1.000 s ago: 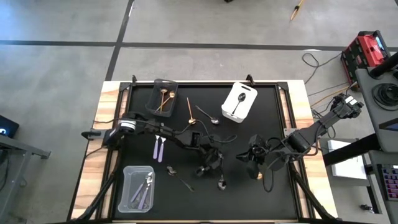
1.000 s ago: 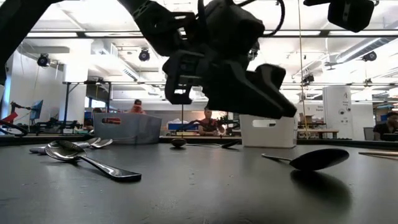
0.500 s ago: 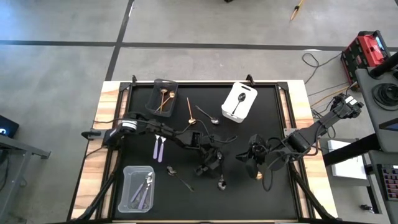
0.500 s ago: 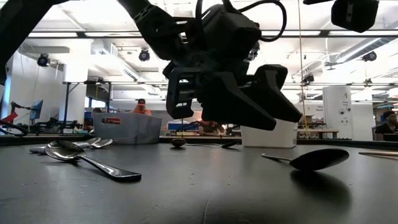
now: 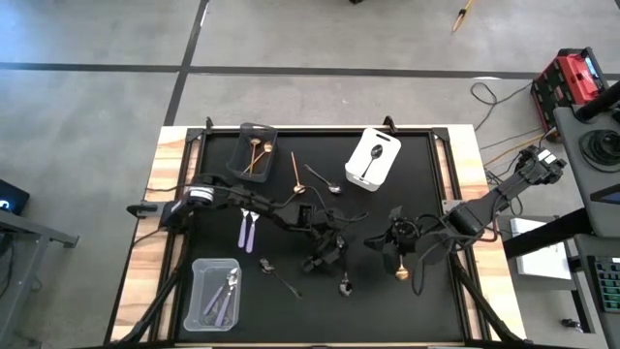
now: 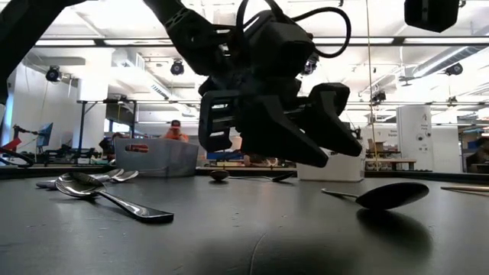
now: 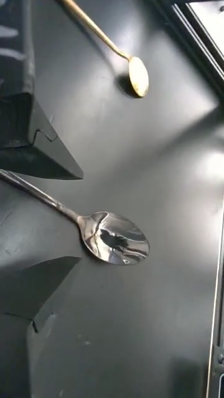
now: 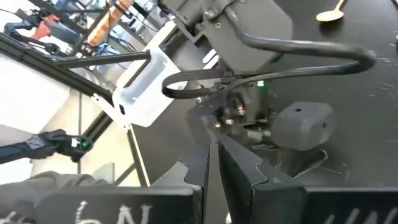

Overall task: Sort silverware by color (type)
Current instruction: Put the black spoon into the white bin

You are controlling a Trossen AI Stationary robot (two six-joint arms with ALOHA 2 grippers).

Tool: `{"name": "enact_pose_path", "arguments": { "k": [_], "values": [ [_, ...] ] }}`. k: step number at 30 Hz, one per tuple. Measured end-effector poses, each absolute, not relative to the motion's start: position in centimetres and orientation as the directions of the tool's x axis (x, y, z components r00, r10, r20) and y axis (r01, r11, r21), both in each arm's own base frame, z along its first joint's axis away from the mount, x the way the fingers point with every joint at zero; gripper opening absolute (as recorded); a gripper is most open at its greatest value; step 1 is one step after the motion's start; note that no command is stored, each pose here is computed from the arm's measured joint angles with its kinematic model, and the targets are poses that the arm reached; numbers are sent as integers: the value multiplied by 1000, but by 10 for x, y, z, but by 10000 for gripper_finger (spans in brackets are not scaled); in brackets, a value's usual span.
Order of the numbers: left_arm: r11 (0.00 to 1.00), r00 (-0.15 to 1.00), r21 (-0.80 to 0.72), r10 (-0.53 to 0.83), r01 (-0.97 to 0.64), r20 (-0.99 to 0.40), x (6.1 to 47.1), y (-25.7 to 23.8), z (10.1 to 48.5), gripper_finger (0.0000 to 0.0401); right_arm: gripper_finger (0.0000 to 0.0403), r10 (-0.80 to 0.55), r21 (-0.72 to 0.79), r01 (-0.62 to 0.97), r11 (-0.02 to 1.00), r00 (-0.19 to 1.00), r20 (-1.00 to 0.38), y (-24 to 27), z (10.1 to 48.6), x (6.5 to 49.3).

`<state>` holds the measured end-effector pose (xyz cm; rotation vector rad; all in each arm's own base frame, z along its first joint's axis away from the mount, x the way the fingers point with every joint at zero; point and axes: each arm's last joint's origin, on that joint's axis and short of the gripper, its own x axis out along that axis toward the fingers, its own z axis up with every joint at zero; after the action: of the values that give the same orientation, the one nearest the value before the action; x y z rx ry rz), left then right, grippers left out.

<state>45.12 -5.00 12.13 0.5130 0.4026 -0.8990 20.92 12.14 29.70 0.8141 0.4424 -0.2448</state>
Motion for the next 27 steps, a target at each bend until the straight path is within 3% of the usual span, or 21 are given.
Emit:
{"name": "enact_pose_path", "arguments": {
  "k": [8,16,27],
  "values": [
    [528,528,187,-626,829,-574,450,-44,101,195,27,-68,639,390,663,881,-468,123,294,212],
    [575,544,149,-613,805,-573,443,-20,135,169,27,-14,610,440,659,818,-575,137,266,229],
    [637,584,103,-615,764,-530,422,14,182,151,27,193,677,425,601,744,-639,179,204,278]
  ]
}}
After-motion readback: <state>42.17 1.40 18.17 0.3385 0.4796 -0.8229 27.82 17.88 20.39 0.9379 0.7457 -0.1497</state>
